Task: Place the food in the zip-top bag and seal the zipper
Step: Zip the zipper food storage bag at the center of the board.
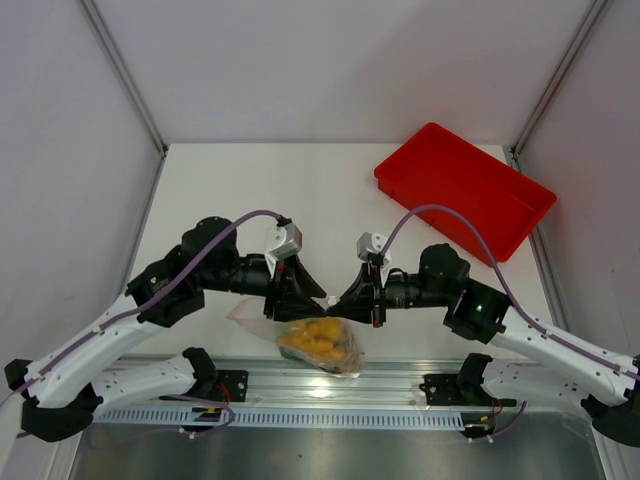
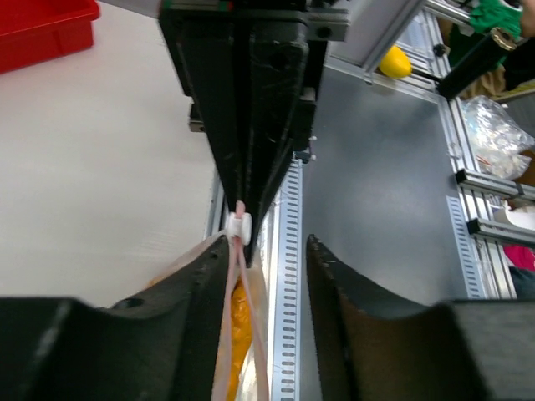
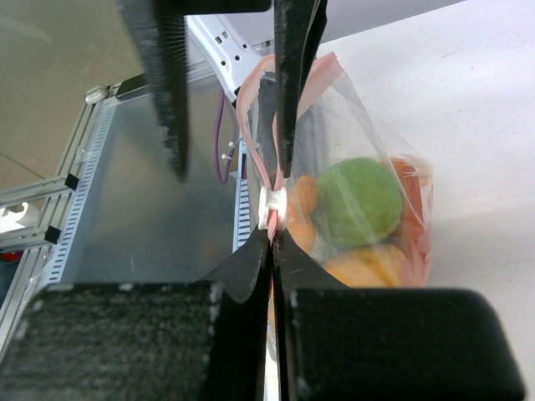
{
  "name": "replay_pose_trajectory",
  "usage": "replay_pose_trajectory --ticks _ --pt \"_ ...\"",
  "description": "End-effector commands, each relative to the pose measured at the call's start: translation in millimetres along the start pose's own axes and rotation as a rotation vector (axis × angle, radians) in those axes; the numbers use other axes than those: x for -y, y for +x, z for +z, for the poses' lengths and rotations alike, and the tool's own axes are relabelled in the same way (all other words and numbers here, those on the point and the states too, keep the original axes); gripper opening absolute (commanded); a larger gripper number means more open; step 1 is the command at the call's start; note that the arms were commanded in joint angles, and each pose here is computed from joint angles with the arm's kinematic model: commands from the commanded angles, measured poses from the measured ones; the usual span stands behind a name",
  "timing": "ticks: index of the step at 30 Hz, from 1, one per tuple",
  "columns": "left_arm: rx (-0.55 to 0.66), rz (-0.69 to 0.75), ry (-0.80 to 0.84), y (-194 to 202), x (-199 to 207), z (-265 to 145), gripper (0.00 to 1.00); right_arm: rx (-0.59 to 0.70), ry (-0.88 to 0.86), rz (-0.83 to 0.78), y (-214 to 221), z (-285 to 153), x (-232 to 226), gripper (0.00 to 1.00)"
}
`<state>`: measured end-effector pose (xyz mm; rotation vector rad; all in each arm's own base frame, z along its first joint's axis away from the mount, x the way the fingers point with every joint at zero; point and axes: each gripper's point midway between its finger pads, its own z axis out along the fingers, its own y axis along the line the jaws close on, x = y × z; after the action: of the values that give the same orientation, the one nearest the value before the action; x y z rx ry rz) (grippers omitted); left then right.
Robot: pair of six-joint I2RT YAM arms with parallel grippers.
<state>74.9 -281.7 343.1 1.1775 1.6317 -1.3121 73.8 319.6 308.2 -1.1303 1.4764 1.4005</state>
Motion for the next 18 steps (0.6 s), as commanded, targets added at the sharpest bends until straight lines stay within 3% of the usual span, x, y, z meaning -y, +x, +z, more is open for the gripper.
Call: replay_pose_trajectory --ticks 1,6,18 --pt "0.031 0.039 0.109 -2 20 -6 0.47 0.057 -0.016 -0.065 -26 -3 -9 0.00" --pt "0.008 0.011 0.127 0 18 1 0.58 0.050 -0.035 -0.066 -23 -1 -13 0.00" --pt "0.012 -0.023 0.086 -8 -1 10 0.59 0.039 -0.049 -0.067 -22 1 -18 0.00"
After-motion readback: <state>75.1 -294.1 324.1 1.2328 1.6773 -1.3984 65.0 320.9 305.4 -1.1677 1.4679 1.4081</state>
